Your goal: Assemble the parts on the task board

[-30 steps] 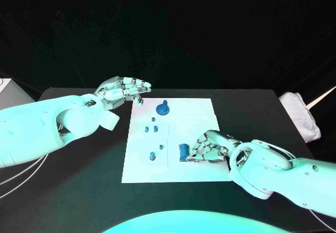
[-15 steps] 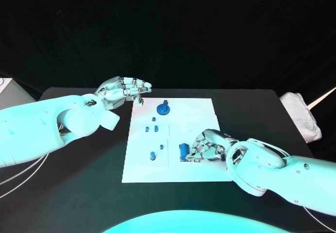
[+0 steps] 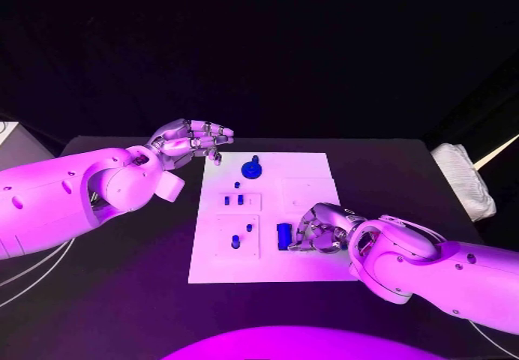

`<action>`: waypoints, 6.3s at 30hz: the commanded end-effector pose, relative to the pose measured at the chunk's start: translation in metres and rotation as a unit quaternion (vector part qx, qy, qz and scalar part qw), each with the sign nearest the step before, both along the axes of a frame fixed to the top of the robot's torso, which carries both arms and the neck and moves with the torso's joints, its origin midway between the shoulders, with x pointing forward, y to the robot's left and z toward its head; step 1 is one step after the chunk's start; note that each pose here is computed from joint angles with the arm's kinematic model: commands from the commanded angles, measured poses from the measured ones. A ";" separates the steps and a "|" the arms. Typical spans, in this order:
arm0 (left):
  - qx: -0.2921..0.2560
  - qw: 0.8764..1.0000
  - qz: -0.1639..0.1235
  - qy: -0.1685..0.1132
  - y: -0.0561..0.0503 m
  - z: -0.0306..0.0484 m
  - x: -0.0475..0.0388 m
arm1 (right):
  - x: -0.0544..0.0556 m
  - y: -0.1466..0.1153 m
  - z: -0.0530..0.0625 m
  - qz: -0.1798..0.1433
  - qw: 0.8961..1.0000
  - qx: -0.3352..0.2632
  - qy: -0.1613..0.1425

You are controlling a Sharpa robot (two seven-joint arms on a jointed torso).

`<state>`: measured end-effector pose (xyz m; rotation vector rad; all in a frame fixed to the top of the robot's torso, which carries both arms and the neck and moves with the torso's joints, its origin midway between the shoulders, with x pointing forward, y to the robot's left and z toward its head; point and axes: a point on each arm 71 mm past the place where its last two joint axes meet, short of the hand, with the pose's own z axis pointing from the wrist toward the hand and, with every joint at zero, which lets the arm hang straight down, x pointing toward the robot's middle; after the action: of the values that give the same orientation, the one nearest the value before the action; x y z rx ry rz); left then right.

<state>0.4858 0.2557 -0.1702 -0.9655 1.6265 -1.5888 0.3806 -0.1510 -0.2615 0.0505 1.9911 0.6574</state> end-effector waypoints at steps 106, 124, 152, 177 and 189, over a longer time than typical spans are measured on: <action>-0.006 1.000 -0.012 -0.001 -0.001 0.0010 -0.0039 | 0.000 -0.089 -0.026 -0.081 0.989 -0.121 -0.019; -0.006 1.000 -0.013 0.001 -0.001 0.0008 -0.0042 | -0.005 -0.075 -0.019 -0.090 0.989 -0.117 -0.029; -0.007 1.000 -0.017 0.001 -0.005 0.0008 -0.0042 | -0.004 -0.033 0.008 -0.119 0.993 0.020 -0.001; -0.006 1.000 -0.021 0.004 -0.005 0.0007 -0.0052 | -0.001 -0.016 -0.015 -0.133 0.990 0.024 0.041; -0.006 1.000 -0.022 0.005 -0.004 0.0007 -0.0055 | -0.003 -0.014 -0.016 -0.119 0.992 0.011 0.046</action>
<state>0.4814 0.2539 -0.1703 -0.9614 1.6486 -1.6037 0.3800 -0.1673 -0.2763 0.3640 2.0028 0.5321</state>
